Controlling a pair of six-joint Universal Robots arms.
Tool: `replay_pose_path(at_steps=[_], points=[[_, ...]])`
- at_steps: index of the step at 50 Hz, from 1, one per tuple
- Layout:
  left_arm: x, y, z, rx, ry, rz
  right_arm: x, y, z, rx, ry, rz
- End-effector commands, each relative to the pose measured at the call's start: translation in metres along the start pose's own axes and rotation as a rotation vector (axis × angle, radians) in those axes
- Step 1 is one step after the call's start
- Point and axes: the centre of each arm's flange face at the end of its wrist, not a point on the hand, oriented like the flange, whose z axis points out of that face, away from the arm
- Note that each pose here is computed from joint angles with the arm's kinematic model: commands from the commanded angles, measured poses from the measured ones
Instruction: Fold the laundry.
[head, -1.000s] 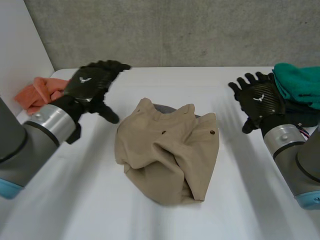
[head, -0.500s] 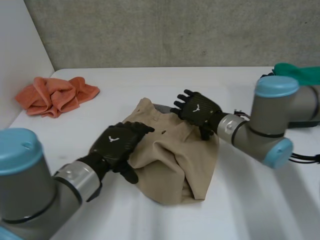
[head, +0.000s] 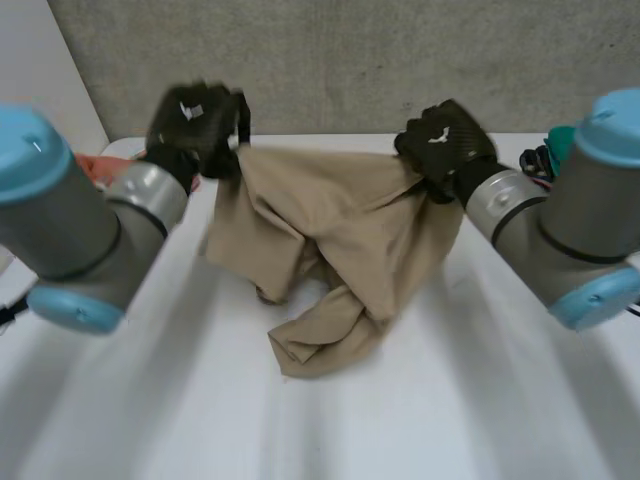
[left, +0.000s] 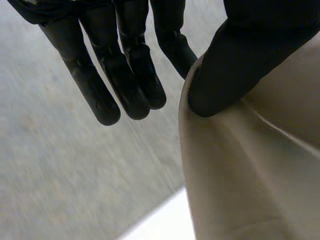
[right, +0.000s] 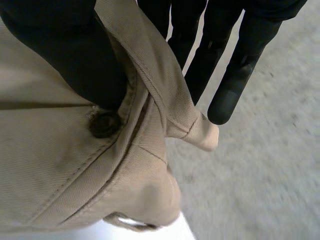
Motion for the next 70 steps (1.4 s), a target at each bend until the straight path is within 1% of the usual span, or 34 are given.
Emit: replay_pose_path(at_steps=[1, 3, 4, 6, 7, 8, 11, 14, 17, 20, 23, 24, 28, 33, 35, 39, 43, 47, 50, 55, 60, 62, 65, 70], points=[[0.005, -0.01, 0.01, -0.017, 0.071, -0.021, -0.023, -0.019, -0.073, -0.305, -0.105, 0.104], [0.011, 0.004, 0.009, -0.076, 0.106, -0.036, -0.038, -0.02, -0.089, -0.361, -0.18, 0.135], [0.015, 0.009, 0.008, -0.099, 0.123, -0.04, -0.052, -0.019, -0.101, -0.401, -0.248, 0.167], [0.022, 0.023, 0.002, -0.161, 0.16, -0.057, -0.064, -0.016, -0.108, -0.41, -0.297, 0.206], [0.03, 0.038, -0.005, -0.229, 0.193, -0.075, -0.069, -0.014, -0.111, -0.413, -0.317, 0.222], [0.032, 0.045, -0.009, -0.261, 0.205, -0.081, -0.076, -0.009, -0.114, -0.412, -0.342, 0.249], [0.043, 0.069, -0.03, -0.389, 0.258, -0.113, -0.083, 0.004, -0.11, -0.413, -0.351, 0.263], [0.045, 0.077, -0.047, -0.449, 0.282, -0.133, -0.07, 0.017, -0.097, -0.407, -0.277, 0.248], [0.037, 0.075, -0.055, -0.457, 0.266, -0.142, -0.05, 0.015, -0.09, -0.395, -0.193, 0.203], [0.021, 0.059, -0.062, -0.418, 0.222, -0.137, -0.034, 0.009, -0.086, -0.379, -0.146, 0.157], [0.001, 0.038, -0.067, -0.36, 0.16, -0.125, -0.012, -0.008, -0.081, -0.33, -0.106, 0.091], [-0.008, 0.029, -0.07, -0.333, 0.134, -0.124, -0.01, -0.01, -0.081, -0.323, -0.102, 0.087], [-0.028, 0.016, -0.072, -0.289, 0.072, -0.141, 0.011, -0.023, -0.073, -0.275, -0.061, 0.078], [-0.044, 0.017, -0.066, -0.284, 0.045, -0.183, 0.024, -0.025, -0.053, -0.266, -0.047, 0.107], [-0.049, 0.026, -0.062, -0.318, 0.047, -0.204, 0.025, -0.026, -0.047, -0.271, -0.05, 0.116], [-0.048, 0.044, -0.054, -0.399, 0.074, -0.226, 0.029, -0.02, -0.034, -0.299, -0.044, 0.144], [-0.042, 0.067, -0.043, -0.472, 0.105, -0.215, 0.017, -0.002, -0.02, -0.356, -0.069, 0.206], [-0.034, 0.088, -0.029, -0.512, 0.142, -0.203, -0.015, 0.028, -0.009, -0.442, -0.124, 0.264], [-0.026, 0.101, -0.02, -0.531, 0.161, -0.205, -0.031, 0.045, -0.003, -0.476, -0.132, 0.276], [-0.022, 0.108, -0.013, -0.542, 0.144, -0.204, -0.06, 0.08, 0.017, -0.47, -0.081, 0.278], [-0.017, 0.107, -0.013, -0.529, 0.122, -0.199, -0.077, 0.103, 0.032, -0.436, -0.031, 0.263], [-0.015, 0.105, -0.014, -0.516, 0.119, -0.191, -0.079, 0.105, 0.036, -0.426, -0.021, 0.263], [-0.015, 0.102, -0.013, -0.49, 0.116, -0.183, -0.072, 0.1, 0.039, -0.405, 0.002, 0.269], [-0.014, 0.098, -0.011, -0.457, 0.115, -0.174, -0.043, 0.061, 0.033, -0.307, 0.047, 0.31]])
